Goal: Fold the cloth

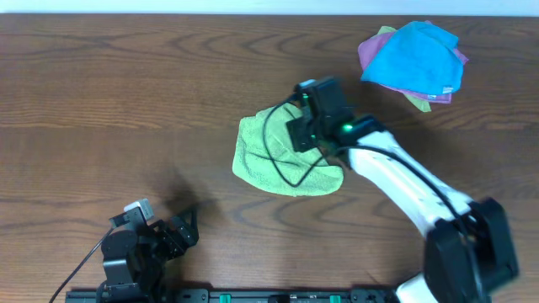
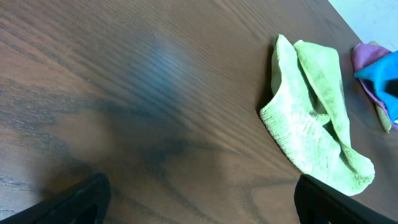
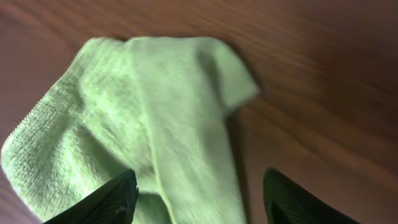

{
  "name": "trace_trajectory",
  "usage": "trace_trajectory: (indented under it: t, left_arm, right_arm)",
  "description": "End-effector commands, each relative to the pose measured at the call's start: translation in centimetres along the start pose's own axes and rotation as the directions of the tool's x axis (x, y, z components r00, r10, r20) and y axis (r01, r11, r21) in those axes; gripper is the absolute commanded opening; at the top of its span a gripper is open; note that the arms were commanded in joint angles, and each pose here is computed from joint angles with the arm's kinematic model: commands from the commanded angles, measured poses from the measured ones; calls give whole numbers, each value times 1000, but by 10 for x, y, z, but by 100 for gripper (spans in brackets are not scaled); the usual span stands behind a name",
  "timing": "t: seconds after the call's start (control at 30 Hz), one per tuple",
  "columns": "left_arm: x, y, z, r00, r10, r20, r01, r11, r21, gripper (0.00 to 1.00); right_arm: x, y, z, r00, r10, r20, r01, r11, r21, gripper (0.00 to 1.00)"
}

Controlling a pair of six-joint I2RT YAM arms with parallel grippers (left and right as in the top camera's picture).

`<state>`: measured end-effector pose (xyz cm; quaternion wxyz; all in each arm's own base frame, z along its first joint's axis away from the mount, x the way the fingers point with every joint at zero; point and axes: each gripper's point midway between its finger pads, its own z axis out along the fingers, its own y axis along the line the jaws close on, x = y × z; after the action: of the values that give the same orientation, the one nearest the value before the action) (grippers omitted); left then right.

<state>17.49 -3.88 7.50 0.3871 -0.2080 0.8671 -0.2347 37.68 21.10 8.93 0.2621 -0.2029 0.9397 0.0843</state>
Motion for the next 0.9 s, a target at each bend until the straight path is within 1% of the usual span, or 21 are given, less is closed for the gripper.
trace_trajectory:
  t: [0.0, 0.2, 0.37, 0.57, 0.8, 0.87]
  left_arm:
    - [9, -1, 1, 999, -6, -41, 7, 1000, 17, 96]
    - [10, -1, 1, 999, -7, -41, 7, 1000, 17, 96]
    - [10, -1, 1, 999, -3, -41, 4, 1000, 16, 96]
    - [9, 1, 1, 999, -3, -35, 3, 1000, 7, 96]
    - [9, 1, 1, 999, -4, -37, 4, 1000, 5, 96]
    - [9, 1, 1, 999, -4, -37, 4, 1000, 5, 96]
  right_arm:
    - [-7, 14, 22, 994, -109, -20, 109, 994, -21, 65]
    - [-28, 20, 52, 986, -162, -34, 161, 987, -11, 65]
    - [-42, 29, 52, 982, -186, -15, 186, 982, -19, 65]
    - [-34, 47, 58, 968, -249, -30, 248, 968, -39, 62]
    - [-21, 42, 76, 963, -258, -76, 258, 966, -16, 57]
    - [-21, 42, 77, 962, -262, -78, 261, 965, -16, 58]
